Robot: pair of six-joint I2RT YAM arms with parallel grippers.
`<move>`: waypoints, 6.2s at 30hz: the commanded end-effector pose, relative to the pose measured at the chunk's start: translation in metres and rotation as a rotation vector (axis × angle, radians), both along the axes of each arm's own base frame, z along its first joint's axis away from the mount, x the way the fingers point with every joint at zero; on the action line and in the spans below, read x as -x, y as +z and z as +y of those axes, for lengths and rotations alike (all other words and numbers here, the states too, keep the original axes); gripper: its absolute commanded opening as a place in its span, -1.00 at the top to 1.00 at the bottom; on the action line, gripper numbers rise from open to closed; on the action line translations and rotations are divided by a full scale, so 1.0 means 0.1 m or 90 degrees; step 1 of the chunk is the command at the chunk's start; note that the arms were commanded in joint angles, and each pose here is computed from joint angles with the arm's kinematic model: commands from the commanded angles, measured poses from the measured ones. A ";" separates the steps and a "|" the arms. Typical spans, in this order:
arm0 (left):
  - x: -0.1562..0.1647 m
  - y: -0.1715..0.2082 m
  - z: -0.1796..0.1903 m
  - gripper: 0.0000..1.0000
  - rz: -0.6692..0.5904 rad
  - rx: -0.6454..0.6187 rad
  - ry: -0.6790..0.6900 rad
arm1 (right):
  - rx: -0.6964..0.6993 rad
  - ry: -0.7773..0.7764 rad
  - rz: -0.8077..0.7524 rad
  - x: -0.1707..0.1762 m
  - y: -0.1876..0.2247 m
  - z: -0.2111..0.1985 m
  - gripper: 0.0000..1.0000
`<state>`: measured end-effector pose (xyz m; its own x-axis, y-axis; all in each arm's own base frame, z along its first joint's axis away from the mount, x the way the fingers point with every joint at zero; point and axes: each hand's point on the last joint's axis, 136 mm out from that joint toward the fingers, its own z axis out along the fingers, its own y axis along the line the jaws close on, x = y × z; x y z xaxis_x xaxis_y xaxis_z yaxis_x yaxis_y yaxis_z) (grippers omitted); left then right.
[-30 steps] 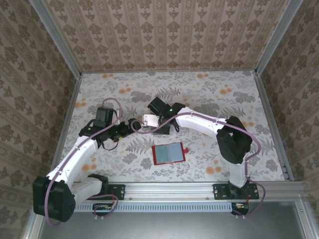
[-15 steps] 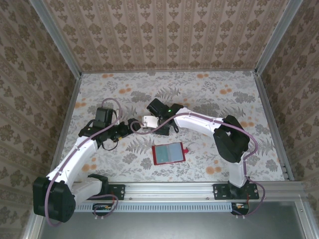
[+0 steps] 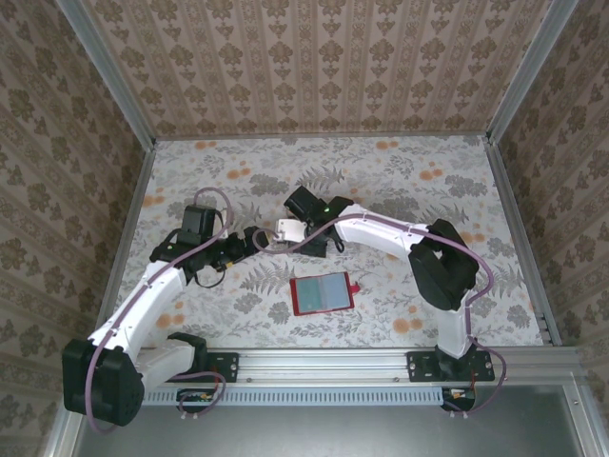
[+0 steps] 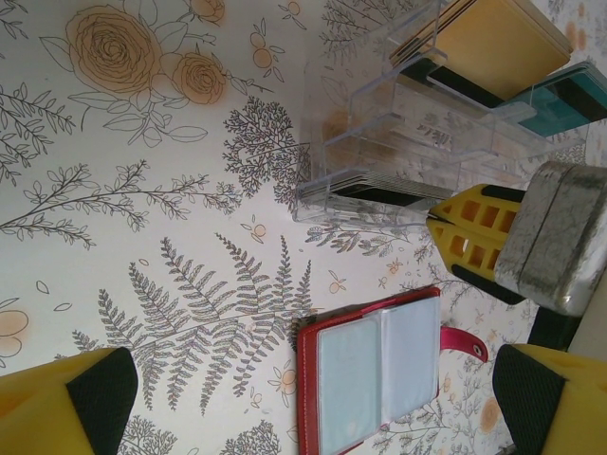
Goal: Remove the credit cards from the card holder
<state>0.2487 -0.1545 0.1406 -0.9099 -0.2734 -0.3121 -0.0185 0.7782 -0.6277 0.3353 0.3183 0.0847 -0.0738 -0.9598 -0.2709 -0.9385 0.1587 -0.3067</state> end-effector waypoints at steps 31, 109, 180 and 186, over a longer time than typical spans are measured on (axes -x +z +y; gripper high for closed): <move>0.05 -0.04 0.02 -1.00 0.004 0.004 -0.005 | 0.014 -0.047 0.024 -0.06 -0.15 -0.04 0.34; 0.82 -0.99 -1.17 0.07 0.144 0.013 -0.147 | -0.306 -0.682 0.322 1.29 -0.60 -0.82 0.66; 0.83 -0.91 -1.43 0.21 0.120 -0.030 -0.219 | -0.268 -0.695 0.311 1.39 -0.70 -0.84 0.65; 0.84 -0.95 -1.20 0.20 0.123 -0.094 -0.190 | -0.275 -0.719 0.247 1.30 -0.49 -1.02 0.47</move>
<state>0.1622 -0.2836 0.0391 -0.9928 0.0411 -0.1125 0.0978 0.8203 -0.5635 0.2029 0.2339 0.0269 -0.9340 -0.1768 -0.3105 -0.2728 0.9141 0.3000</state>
